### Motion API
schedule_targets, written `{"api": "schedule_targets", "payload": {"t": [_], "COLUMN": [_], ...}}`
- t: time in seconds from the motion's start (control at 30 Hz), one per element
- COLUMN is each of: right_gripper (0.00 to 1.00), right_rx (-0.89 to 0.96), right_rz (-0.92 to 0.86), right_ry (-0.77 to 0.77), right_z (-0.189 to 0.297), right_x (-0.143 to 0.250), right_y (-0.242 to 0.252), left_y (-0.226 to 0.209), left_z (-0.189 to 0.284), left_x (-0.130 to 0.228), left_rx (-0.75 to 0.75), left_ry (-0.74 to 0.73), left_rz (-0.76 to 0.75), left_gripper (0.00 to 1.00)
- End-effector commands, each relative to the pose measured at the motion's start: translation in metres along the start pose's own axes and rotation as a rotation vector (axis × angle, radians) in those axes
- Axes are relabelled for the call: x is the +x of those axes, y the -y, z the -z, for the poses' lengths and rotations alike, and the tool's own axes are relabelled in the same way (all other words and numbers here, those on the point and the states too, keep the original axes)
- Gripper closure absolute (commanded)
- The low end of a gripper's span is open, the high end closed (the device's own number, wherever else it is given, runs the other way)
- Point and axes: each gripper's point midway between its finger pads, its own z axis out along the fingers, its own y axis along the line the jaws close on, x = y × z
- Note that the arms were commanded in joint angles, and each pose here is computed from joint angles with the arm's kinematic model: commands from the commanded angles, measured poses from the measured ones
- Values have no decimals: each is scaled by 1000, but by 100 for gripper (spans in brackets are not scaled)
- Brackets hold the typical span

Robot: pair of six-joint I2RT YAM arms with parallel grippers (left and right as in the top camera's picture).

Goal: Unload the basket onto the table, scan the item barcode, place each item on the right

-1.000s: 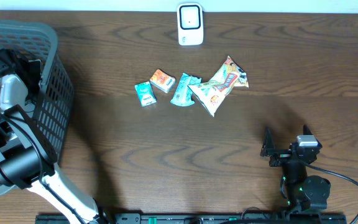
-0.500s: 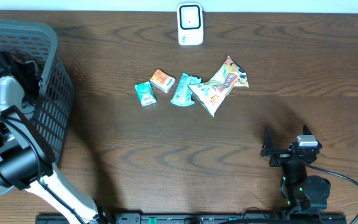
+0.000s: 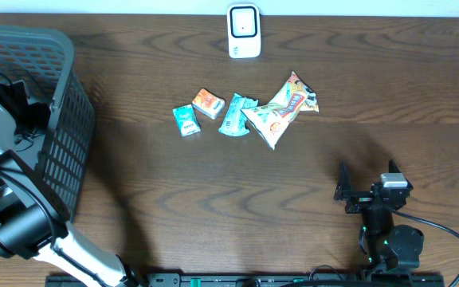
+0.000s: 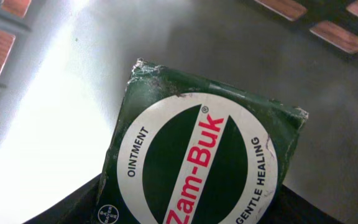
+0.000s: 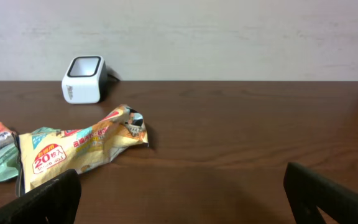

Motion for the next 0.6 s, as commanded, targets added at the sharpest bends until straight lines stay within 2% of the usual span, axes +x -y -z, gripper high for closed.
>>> {"api": "schedule_targets", "payload": {"t": [0.0, 0.13, 0.27, 0.43, 0.57], "right_gripper": [1, 1, 1, 1, 1], "right_rx": [-2, -2, -2, -2, -2], "right_rz": [12, 12, 12, 12, 12], "right_ry": [1, 1, 1, 1, 1], "right_z": [0, 0, 0, 0, 0], "right_x": [0, 0, 0, 0, 0], "right_y": [0, 0, 0, 0, 0], "left_y": [0, 0, 0, 0, 3], "left_z": [5, 14, 44, 108, 170], "left_x": [4, 1, -14, -35, -50], "left_rx": [-3, -6, -19, -44, -46], "left_ry": [-10, 7, 89, 251, 423], "left_rz": [14, 33, 48, 47, 134], "left_gripper": [32, 31, 32, 32, 31]}}
